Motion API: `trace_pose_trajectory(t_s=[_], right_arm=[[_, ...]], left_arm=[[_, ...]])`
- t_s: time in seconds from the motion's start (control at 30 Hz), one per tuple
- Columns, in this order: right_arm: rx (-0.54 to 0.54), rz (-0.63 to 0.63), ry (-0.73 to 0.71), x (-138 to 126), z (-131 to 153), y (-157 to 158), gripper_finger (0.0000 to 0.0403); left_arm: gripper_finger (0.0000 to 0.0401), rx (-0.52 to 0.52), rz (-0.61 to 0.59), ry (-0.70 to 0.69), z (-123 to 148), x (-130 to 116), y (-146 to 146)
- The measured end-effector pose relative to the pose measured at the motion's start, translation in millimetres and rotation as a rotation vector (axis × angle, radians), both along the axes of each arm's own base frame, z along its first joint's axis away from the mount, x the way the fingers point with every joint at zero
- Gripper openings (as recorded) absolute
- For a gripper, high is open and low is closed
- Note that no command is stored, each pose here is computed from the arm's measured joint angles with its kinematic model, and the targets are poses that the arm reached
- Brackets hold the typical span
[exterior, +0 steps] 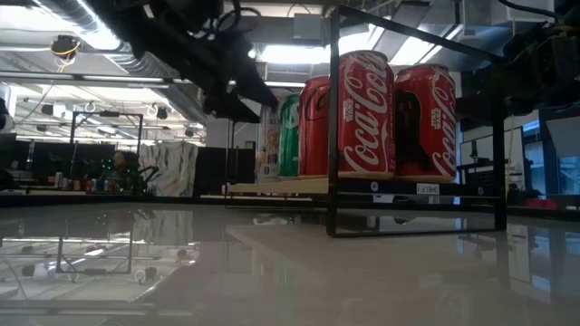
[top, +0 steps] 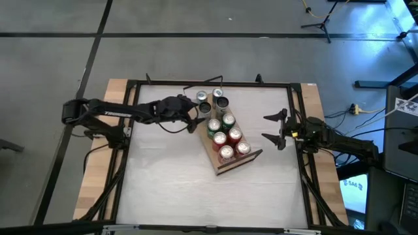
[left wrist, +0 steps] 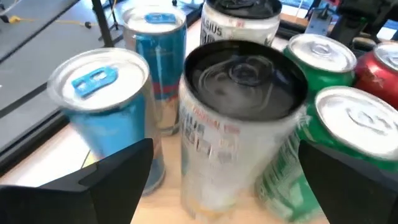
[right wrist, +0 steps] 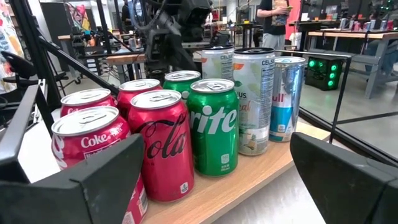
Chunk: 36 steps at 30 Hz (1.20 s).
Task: Place canned beverage on shelf
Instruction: Return to Home Position
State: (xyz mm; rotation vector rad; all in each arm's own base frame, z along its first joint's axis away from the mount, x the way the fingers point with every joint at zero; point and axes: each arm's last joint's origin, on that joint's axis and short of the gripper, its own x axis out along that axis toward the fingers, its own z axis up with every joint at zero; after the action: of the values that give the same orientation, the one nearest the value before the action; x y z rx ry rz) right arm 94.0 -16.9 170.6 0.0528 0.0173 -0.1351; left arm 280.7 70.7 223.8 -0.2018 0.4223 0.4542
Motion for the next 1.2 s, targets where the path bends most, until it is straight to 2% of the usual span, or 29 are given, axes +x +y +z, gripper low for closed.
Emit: trace_pose_trajectory(t_s=[0.3,0.53,0.77,0.93,1.1,1.2], right_arm=[[0.000,-0.011,0.001,-0.1,-0.1,-0.3,0.0399],[0.000,-0.010,0.000,-0.1,0.0,-0.3,0.0399],[0.000,-0.010,0.000,0.0,0.0,-0.3,0.0399],[0.000,-0.010,0.000,-0.1,0.0,-0.3,0.0399],[0.000,-0.010,0.000,0.0,0.0,-0.3,0.0399],[0.000,-0.010,0.000,-0.1,0.0,-0.3,0.0399]], left_arm=[[0.0390,0.010,-0.018,-0.014,30.7,-28.5,-10.5],[0.0390,0.128,-0.122,-0.081,64.0,-56.9,-29.8],[0.0390,0.136,-0.246,-0.242,97.6,-97.0,-45.7],[0.0390,0.152,-0.269,-0.302,111.5,-132.7,-53.4],[0.0390,0.189,-0.290,-0.343,116.7,-169.6,-59.3],[0.0390,0.192,-0.299,-0.364,110.4,-186.3,-61.6]])
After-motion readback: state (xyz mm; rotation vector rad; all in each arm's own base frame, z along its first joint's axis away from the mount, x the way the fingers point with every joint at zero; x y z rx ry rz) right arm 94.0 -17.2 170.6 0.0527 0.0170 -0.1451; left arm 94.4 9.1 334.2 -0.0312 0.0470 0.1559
